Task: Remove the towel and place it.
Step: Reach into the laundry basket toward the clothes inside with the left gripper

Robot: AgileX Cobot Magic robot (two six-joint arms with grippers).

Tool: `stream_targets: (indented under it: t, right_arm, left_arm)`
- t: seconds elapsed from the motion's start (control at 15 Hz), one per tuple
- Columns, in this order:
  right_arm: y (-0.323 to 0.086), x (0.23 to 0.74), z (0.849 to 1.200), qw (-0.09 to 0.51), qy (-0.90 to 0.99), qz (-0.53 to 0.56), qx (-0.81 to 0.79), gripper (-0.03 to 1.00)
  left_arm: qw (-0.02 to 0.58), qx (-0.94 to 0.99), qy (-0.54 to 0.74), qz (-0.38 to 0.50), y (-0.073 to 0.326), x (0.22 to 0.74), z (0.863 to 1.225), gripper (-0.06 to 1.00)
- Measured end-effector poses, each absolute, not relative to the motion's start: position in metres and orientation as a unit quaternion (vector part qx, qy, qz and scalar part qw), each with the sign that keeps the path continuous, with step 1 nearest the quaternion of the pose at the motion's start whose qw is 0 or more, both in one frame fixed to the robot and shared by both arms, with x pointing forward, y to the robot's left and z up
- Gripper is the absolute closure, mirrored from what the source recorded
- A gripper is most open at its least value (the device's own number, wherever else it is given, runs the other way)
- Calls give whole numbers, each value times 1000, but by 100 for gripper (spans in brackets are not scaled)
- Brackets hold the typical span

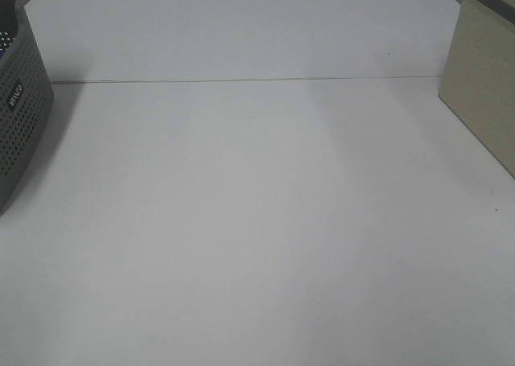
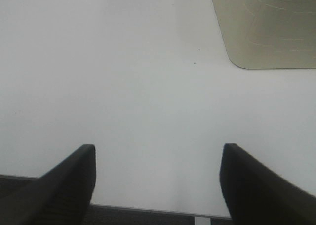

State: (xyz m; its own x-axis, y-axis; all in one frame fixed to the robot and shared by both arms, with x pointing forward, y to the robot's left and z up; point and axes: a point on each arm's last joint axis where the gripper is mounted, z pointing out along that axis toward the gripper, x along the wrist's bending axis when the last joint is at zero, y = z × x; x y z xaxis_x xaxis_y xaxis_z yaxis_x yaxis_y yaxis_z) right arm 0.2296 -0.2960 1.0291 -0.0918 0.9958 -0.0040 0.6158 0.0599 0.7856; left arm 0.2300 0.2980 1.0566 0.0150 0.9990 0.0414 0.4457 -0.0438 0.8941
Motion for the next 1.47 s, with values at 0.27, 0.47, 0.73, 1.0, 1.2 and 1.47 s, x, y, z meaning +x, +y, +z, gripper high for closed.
stream_targets:
  t: [0.27, 0.47, 0.73, 1.0, 1.2, 1.47]
  right_arm:
    - [-296, 230, 1029, 296, 665, 321, 606, 27]
    - [-296, 230, 1029, 296, 665, 321, 606, 27]
    - [-296, 230, 1029, 296, 665, 321, 606, 27]
    - [-296, 230, 1029, 296, 665, 321, 606, 27]
    - [-296, 230, 1029, 296, 665, 321, 606, 27]
    - [-296, 230, 1029, 296, 665, 321, 606, 27]
  left_arm:
    - [362, 613, 589, 382, 298, 230, 1057, -4]
    - [362, 613, 589, 382, 298, 230, 1057, -4]
    - [362, 613, 589, 382, 298, 230, 1057, -4]
    - [362, 613, 589, 382, 298, 230, 1057, -4]
    - [362, 613, 589, 382, 298, 230, 1057, -4]
    - [362, 613, 589, 382, 298, 230, 1057, -4]
